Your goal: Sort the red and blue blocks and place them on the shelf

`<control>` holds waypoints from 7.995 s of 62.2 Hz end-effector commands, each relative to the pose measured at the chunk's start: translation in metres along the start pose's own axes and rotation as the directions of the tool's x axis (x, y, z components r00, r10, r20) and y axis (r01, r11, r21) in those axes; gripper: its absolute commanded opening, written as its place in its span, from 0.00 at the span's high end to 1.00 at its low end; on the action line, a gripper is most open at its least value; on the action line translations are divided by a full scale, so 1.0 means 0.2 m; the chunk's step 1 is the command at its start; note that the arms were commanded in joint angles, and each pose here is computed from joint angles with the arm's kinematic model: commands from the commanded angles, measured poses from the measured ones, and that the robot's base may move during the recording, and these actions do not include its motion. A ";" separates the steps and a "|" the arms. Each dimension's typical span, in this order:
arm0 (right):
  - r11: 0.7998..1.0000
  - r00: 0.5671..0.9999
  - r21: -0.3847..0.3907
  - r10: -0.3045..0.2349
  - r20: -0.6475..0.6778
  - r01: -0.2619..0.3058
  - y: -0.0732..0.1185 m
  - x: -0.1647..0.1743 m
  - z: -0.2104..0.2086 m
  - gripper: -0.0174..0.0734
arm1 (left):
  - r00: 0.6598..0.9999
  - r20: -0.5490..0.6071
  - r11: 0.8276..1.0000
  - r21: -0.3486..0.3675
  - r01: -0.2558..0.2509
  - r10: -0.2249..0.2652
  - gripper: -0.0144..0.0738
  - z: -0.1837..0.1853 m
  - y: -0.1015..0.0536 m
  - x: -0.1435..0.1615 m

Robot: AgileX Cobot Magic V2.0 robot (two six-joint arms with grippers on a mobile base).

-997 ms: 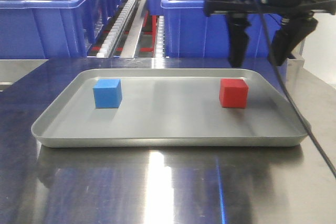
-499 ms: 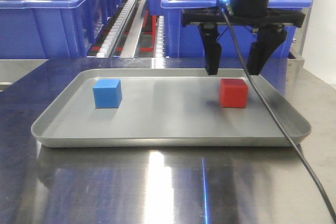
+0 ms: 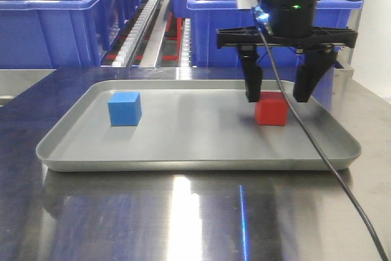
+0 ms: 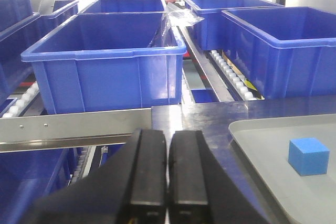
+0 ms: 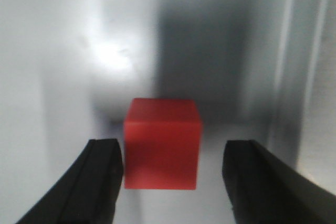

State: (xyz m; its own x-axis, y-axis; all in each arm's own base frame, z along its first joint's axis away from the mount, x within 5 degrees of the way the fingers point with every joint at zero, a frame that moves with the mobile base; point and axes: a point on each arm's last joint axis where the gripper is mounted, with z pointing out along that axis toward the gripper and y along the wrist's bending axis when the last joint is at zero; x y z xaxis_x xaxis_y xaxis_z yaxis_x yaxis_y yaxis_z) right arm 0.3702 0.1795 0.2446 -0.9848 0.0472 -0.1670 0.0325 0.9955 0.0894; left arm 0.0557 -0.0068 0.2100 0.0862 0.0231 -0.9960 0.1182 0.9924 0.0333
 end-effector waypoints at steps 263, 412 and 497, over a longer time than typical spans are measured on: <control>0.979 -0.010 -0.064 0.068 0.998 0.192 -0.85 1.37 -0.83 0.75 | 0.997 0.075 1.000 0.001 0.001 -0.001 0.70 -0.01 0.00 0.00; 0.979 -0.007 -0.064 0.067 0.998 0.191 -0.85 1.37 -0.83 0.75 | 0.321 -0.918 0.972 -0.227 0.058 -0.233 0.69 1.50 -0.55 -0.43; 0.979 -0.007 -0.064 0.067 0.998 0.191 -0.85 1.37 -0.83 0.75 | 0.250 -0.953 0.977 -0.129 0.172 -0.170 0.24 1.59 -0.81 -0.24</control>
State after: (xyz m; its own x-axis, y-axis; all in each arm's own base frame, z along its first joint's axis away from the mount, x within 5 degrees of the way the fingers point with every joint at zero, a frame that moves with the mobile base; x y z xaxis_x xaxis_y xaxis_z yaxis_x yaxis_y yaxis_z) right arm 0.0691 0.0116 0.3312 0.0693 0.1415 -0.9875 -0.1704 0.9770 0.1281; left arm 0.3493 -0.2069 0.2541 -0.9600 -0.0517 -0.2753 -0.0191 0.9926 -0.1198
